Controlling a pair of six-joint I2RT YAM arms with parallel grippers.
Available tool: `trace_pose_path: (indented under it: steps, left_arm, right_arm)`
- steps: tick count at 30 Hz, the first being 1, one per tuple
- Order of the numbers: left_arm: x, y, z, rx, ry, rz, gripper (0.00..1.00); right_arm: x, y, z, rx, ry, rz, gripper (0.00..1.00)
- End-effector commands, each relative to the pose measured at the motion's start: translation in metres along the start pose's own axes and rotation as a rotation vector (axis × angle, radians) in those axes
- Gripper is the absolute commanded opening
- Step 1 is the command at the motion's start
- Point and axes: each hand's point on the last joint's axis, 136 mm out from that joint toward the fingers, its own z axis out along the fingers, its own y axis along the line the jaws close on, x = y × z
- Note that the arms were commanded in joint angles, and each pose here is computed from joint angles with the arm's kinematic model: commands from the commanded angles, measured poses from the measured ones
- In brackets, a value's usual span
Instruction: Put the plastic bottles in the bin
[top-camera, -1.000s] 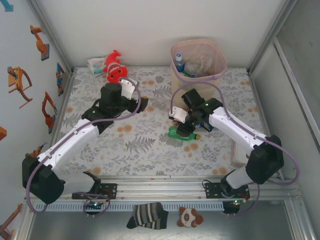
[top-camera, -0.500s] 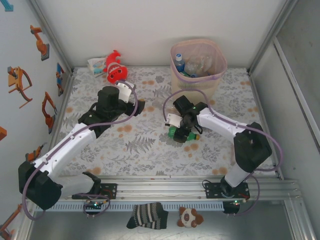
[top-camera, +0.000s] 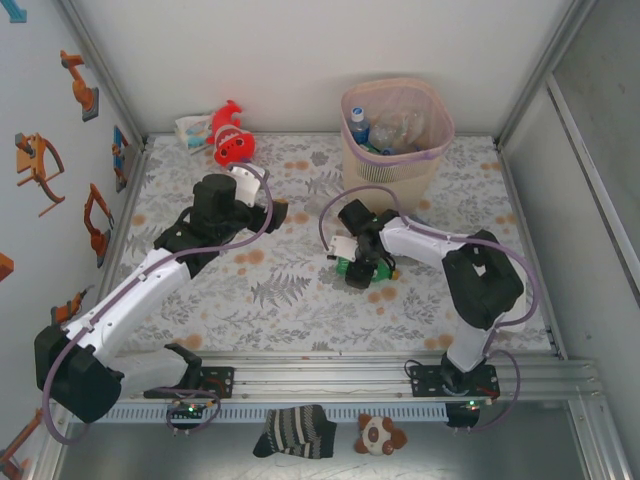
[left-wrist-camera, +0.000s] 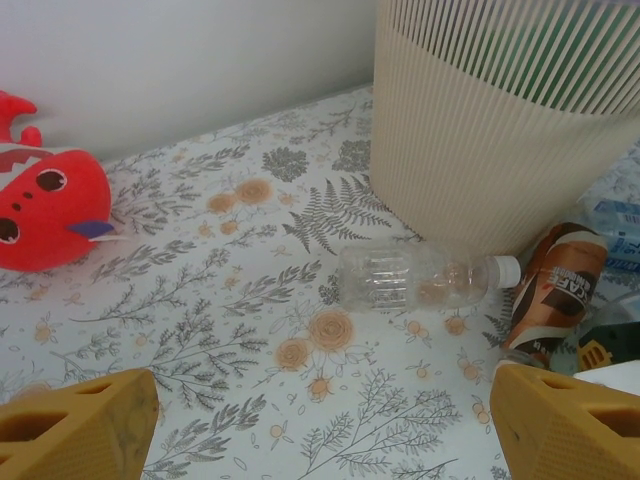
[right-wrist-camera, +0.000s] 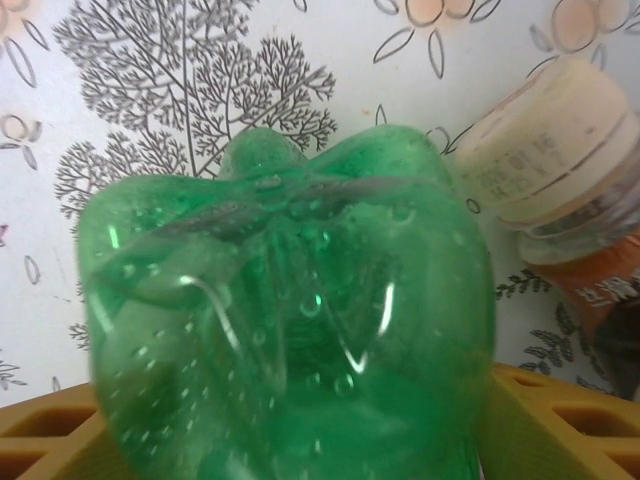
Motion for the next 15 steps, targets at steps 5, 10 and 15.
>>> trace_pose_path:
  steps: [5,10,15]
  left_arm:
    - [-0.001,0.007,-0.007,-0.025,-0.016,-0.024,0.86]
    - [0.000,0.008,-0.005,-0.024,-0.014,-0.025,0.86]
    - [0.000,0.009,-0.004,-0.026,-0.015,-0.026,0.86]
  right_arm:
    - [-0.007,-0.004,-0.005,0.013,-0.004,-0.010,0.65]
    - [-0.010,-0.003,-0.013,-0.001,-0.011,-0.010,0.58]
    - [-0.018,-0.001,-0.030,-0.008,-0.049,-0.010,0.54]
